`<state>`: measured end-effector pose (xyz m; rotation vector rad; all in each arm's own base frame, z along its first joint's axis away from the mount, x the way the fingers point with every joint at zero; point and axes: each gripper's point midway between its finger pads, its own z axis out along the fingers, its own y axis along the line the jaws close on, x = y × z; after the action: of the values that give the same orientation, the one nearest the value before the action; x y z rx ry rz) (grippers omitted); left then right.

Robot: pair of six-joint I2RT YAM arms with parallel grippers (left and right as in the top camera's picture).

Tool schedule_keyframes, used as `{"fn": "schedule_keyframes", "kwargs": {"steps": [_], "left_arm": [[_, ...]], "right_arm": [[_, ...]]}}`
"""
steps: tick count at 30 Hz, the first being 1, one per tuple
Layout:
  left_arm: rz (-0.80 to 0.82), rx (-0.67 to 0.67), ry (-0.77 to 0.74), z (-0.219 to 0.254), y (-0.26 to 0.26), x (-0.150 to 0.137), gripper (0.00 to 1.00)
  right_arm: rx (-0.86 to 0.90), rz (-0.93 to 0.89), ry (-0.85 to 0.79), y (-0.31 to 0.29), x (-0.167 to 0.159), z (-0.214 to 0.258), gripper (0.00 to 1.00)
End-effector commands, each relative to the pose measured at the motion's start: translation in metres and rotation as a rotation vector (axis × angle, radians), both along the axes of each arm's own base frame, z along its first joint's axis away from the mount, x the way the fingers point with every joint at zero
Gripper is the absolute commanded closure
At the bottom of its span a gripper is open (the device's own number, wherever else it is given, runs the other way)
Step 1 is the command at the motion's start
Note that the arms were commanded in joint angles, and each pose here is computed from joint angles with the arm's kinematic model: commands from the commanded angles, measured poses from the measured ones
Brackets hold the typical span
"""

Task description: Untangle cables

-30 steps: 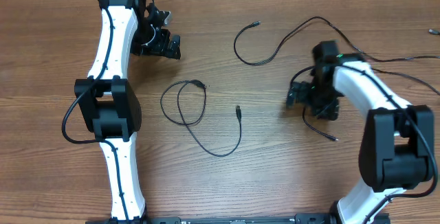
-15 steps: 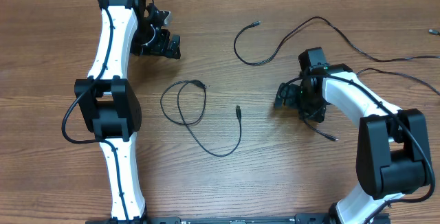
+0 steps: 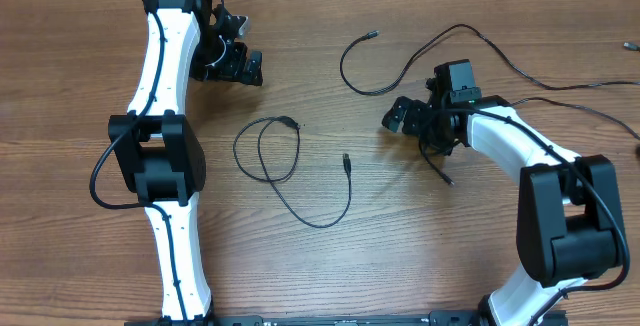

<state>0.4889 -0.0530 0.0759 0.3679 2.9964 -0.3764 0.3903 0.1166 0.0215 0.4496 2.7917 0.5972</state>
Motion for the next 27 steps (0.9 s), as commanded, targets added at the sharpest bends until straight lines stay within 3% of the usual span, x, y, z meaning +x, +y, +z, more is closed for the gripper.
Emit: {"fn": "schedule_keyframes", "kwargs": {"steps": [1,14,20,27], "left_arm": [[0.005,0.002,0.006,-0.003,0.0,0.0,0.0],[0.005,0.002,0.006,-0.003,0.0,0.0,0.01],[0.005,0.002,0.006,-0.003,0.0,0.0,0.0],[0.005,0.002,0.006,-0.003,0.0,0.0,0.0]], "right_arm": [[0.05,-0.004,0.001,0.01,0.002,-0.006,0.0],[0.1,0.11,0.045,0.087,-0.015,-0.045,0.0],[0.077,-0.033,0.06,0.076,-0.006,-0.048,0.0],[0.125,0.068,0.125,0.079,-0.025,-0.046,0.0]]}}
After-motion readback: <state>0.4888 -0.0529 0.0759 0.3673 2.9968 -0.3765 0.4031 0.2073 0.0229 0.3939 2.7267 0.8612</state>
